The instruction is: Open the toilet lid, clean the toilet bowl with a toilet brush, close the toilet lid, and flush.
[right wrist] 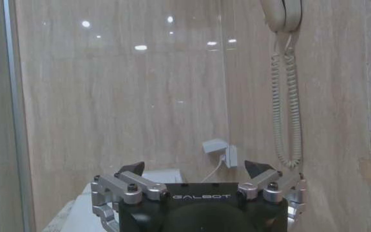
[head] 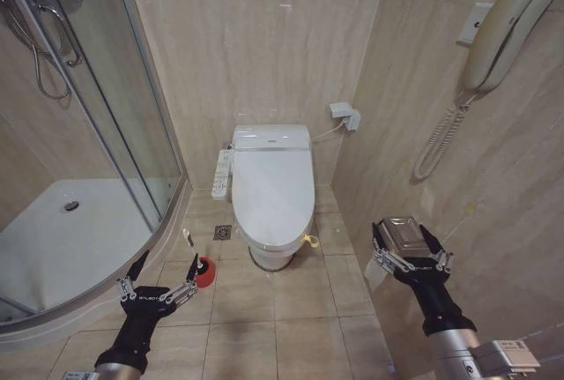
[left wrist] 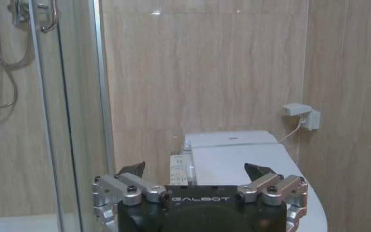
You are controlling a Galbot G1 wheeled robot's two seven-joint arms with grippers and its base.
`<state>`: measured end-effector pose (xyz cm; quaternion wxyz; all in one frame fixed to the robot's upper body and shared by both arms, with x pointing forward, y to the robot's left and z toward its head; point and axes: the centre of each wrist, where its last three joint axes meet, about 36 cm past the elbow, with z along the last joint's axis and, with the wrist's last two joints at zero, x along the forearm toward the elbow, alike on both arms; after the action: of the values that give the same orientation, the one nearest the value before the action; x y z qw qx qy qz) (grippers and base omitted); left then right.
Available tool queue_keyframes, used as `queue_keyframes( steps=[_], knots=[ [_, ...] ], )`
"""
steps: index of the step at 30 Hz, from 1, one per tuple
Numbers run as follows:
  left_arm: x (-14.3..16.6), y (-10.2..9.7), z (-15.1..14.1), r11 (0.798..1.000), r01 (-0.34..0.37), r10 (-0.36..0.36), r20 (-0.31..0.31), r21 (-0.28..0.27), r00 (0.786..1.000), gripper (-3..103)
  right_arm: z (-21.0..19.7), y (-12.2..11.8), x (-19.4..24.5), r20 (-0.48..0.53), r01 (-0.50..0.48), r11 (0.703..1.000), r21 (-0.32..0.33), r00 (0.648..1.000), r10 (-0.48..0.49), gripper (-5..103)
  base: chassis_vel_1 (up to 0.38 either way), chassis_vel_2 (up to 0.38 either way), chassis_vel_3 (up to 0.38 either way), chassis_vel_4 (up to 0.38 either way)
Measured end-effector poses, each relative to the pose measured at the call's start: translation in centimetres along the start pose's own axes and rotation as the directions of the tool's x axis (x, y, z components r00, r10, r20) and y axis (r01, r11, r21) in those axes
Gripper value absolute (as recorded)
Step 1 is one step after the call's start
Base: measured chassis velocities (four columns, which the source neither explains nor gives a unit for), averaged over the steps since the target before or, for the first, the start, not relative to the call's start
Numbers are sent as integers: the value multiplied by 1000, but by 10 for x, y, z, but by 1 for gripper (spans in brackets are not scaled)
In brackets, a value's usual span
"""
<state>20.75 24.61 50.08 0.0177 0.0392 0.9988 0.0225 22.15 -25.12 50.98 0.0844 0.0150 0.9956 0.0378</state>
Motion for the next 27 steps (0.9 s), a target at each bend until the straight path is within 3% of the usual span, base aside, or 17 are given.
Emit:
queue_keyframes(
  steps=[27],
  knots=[
    [0, 0, 0, 1000, 0, 0, 0, 1, 1000, 100, 0, 0, 0, 0, 0, 1000, 0, 1000, 0, 100, 0, 0, 0, 0]
  ],
)
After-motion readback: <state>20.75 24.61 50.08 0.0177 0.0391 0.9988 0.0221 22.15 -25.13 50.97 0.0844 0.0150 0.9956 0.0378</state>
